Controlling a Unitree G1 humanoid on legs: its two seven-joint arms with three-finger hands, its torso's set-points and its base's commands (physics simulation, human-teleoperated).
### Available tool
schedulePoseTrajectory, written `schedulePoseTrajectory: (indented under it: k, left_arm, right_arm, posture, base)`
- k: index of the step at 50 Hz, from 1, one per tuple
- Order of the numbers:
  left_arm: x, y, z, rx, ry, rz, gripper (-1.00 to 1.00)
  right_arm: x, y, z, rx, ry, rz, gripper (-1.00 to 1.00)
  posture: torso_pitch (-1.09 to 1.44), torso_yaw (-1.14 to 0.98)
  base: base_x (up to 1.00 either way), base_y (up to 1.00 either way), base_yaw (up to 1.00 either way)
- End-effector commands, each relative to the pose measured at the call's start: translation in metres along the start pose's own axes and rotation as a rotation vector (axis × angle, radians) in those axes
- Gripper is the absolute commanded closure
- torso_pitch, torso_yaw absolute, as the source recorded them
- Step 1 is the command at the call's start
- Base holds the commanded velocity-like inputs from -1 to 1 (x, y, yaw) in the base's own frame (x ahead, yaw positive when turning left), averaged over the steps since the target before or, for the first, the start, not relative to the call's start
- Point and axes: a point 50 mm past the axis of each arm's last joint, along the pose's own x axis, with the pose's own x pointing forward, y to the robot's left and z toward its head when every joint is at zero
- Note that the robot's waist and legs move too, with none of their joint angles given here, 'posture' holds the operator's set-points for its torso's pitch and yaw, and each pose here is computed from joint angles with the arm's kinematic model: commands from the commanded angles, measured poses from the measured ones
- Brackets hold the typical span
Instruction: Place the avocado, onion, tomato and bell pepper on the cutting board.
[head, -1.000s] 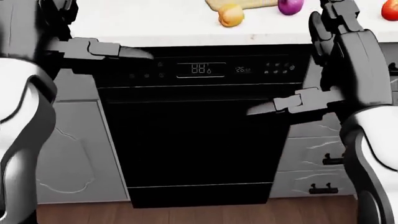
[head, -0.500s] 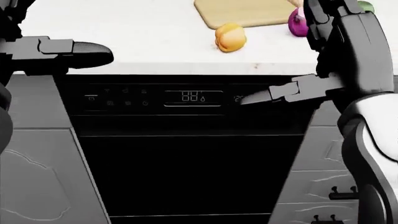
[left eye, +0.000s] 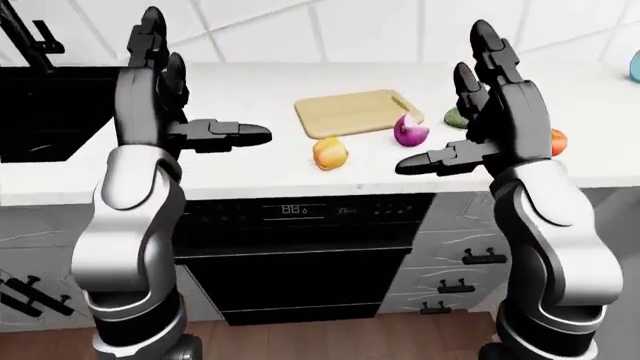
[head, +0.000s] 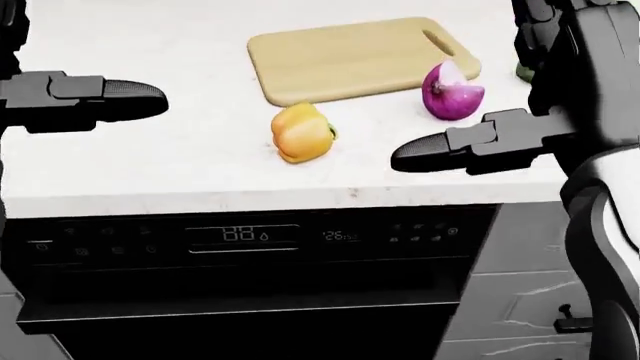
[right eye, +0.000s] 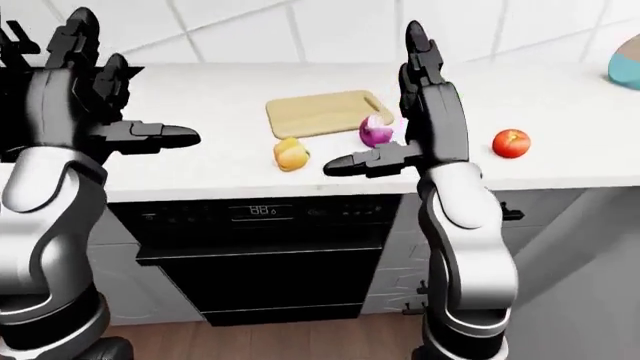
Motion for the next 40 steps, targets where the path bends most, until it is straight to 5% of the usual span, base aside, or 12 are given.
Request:
schedulePoseTrajectory:
  k: [1,40]
  left_arm:
    - [-0.0003,-0.0011,0.0175,-0.004,-0.096,-0.003,-1.0]
    - [-0.0044,0.0074,0.0166,0.012,-0.098,0.022,-1.0]
  right_arm:
    - [-0.0002,-0.0031,0.0117,-0.015,-0.066,-0.02,-1.0]
    - [-0.0012,0.0,0.0106,-0.018,-0.059,-0.011,-1.0]
  posture:
    - [0.0,0.0]
    - [0.0,0.0]
  base:
    - [0.0,-0.51,0.0]
    - [0.06,-0.11,0.0]
